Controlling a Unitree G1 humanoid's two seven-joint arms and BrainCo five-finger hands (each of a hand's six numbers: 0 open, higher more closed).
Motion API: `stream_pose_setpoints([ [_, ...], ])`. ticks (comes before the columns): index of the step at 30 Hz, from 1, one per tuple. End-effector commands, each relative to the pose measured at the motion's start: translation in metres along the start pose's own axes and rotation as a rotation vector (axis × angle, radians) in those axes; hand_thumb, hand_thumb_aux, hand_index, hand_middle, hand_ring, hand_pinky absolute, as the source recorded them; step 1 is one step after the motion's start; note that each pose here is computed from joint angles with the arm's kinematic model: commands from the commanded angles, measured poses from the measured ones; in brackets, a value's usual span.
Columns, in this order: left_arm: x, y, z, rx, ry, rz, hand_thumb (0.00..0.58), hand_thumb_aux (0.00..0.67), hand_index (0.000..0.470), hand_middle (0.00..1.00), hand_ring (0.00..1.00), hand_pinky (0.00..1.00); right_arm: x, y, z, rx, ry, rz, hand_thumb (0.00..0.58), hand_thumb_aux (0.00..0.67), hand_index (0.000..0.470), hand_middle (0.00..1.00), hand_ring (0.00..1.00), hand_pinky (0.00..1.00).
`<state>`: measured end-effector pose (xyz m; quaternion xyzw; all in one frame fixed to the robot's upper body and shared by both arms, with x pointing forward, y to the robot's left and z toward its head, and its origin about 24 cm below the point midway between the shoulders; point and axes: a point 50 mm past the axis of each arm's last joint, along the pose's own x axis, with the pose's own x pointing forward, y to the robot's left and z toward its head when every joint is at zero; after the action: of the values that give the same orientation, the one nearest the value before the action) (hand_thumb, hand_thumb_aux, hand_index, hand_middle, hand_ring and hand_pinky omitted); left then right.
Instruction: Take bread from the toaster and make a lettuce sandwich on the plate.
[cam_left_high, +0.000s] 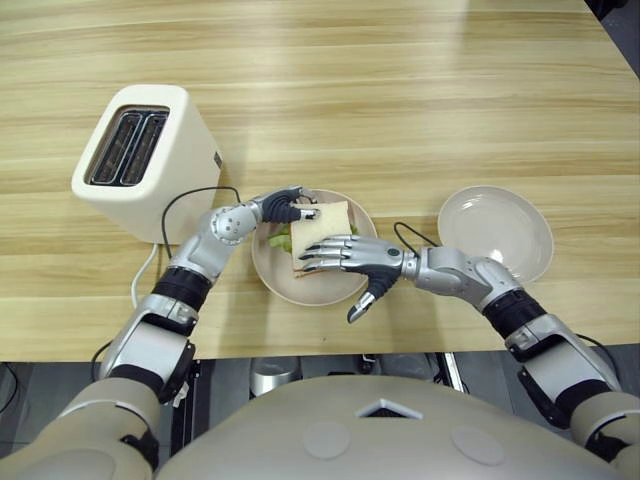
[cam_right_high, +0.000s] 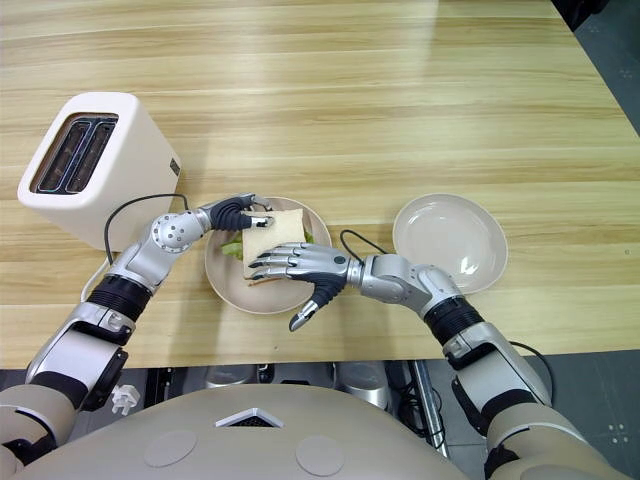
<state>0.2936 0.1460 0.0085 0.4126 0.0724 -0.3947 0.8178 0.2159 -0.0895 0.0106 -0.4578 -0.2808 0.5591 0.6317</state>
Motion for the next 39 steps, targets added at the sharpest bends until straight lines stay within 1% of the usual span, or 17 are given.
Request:
stream_pose_setpoints([
  [1, -0.001, -0.018, -0.01, 0.013, 0.058, -0.069, 0.52, 0.455, 0.312, 1.0, 1.0, 1.0, -0.014, 0.042, 0.001, 0.094, 0.061, 0.321, 0.0, 0.0, 0.0, 0.0, 0.0, 0.0],
  [2, -0.002, -0.015, -0.008, 0.022, 0.052, -0.058, 0.52, 0.455, 0.312, 1.0, 1.0, 1.0, -0.018, 0.046, 0.001, 0.11, 0.072, 0.374, 0.0, 0.0, 0.0, 0.0, 0.0, 0.0],
  [3, -0.003, -0.012, -0.006, 0.036, 0.046, -0.041, 0.237, 0.155, 0.106, 1.0, 1.0, 1.0, -0.021, 0.049, 0.002, 0.126, 0.08, 0.413, 0.0, 0.0, 0.0, 0.0, 0.0, 0.0],
  [4, -0.004, -0.007, -0.004, 0.058, 0.04, -0.019, 0.0, 0.0, 0.0, 1.0, 1.0, 1.0, -0.023, 0.05, 0.002, 0.141, 0.087, 0.44, 0.0, 0.0, 0.0, 0.0, 0.0, 0.0],
  [9, -0.02, 0.033, 0.012, 0.149, 0.012, 0.151, 0.0, 0.0, 0.0, 1.0, 1.0, 1.0, -0.027, 0.052, 0.004, 0.188, 0.108, 0.491, 0.0, 0.0, 0.0, 0.0, 0.0, 0.0],
  [13, -0.042, 0.067, 0.018, 0.22, 0.036, 0.32, 0.0, 0.0, 0.0, 1.0, 1.0, 1.0, -0.029, 0.051, 0.001, 0.193, 0.13, 0.487, 0.0, 0.0, 0.0, 0.0, 0.0, 0.0],
  [15, -0.053, 0.083, 0.019, 0.264, 0.071, 0.422, 0.0, 0.0, 0.0, 1.0, 1.0, 1.0, -0.029, 0.05, 0.001, 0.193, 0.135, 0.479, 0.0, 0.0, 0.0, 0.0, 0.0, 0.0],
  [18, -0.074, 0.109, 0.016, 0.419, 0.191, 0.631, 0.0, 0.0, 0.0, 1.0, 1.0, 1.0, -0.027, 0.049, 0.0, 0.191, 0.136, 0.448, 0.0, 0.0, 0.0, 0.0, 0.0, 0.0],
  [21, -0.084, 0.119, 0.018, 0.501, 0.254, 0.782, 0.0, 0.0, 0.0, 1.0, 1.0, 1.0, -0.023, 0.041, -0.003, 0.158, 0.136, 0.366, 0.0, 0.0, 0.0, 0.0, 0.0, 0.0],
  [26, -0.082, 0.105, 0.017, 0.435, 0.208, 0.82, 0.0, 0.0, 0.0, 1.0, 1.0, 1.0, -0.014, -0.001, -0.006, 0.158, 0.089, 0.057, 0.0, 0.0, 0.0, 0.0, 0.0, 0.0],
  [27, -0.083, 0.102, 0.018, 0.415, 0.177, 0.82, 0.132, 0.081, 0.056, 1.0, 1.0, 1.0, -0.017, -0.012, -0.003, 0.222, 0.065, -0.024, 0.478, 0.389, 0.267, 0.4, 0.4, 0.4],
  [28, -0.084, 0.098, 0.021, 0.381, 0.13, 0.814, 0.132, 0.081, 0.056, 1.0, 1.0, 1.0, -0.019, -0.019, -0.002, 0.268, 0.045, -0.073, 0.478, 0.389, 0.267, 0.4, 0.4, 0.4],
  [29, -0.086, 0.091, 0.03, 0.312, 0.012, 0.784, 0.564, 0.557, 0.382, 1.0, 1.0, 1.0, -0.025, -0.027, 0.0, 0.332, 0.025, -0.131, 0.58, 0.67, 0.46, 1.0, 1.0, 1.0],
  [30, -0.088, 0.083, 0.037, 0.243, -0.096, 0.741, 0.58, 0.67, 0.46, 1.0, 1.0, 1.0, -0.032, -0.035, 0.001, 0.4, 0.007, -0.179, 0.58, 0.67, 0.46, 1.0, 1.0, 1.0],
  [32, -0.096, 0.074, 0.044, 0.112, -0.216, 0.688, 0.58, 0.67, 0.46, 1.0, 1.0, 1.0, -0.044, -0.045, 0.003, 0.52, -0.022, -0.246, 0.58, 0.67, 0.46, 1.0, 1.0, 1.0],
  [35, -0.113, 0.07, 0.03, -0.017, -0.238, 0.647, 0.58, 0.67, 0.46, 1.0, 1.0, 1.0, -0.067, -0.057, 0.012, 0.712, -0.088, -0.303, 0.58, 0.67, 0.46, 1.0, 1.0, 1.0],
  [39, -0.139, 0.064, 0.024, -0.153, -0.304, 0.6, 0.58, 0.67, 0.46, 1.0, 1.0, 1.0, -0.085, -0.063, 0.023, 0.882, -0.168, -0.289, 0.58, 0.67, 0.46, 1.0, 1.0, 1.0],
])
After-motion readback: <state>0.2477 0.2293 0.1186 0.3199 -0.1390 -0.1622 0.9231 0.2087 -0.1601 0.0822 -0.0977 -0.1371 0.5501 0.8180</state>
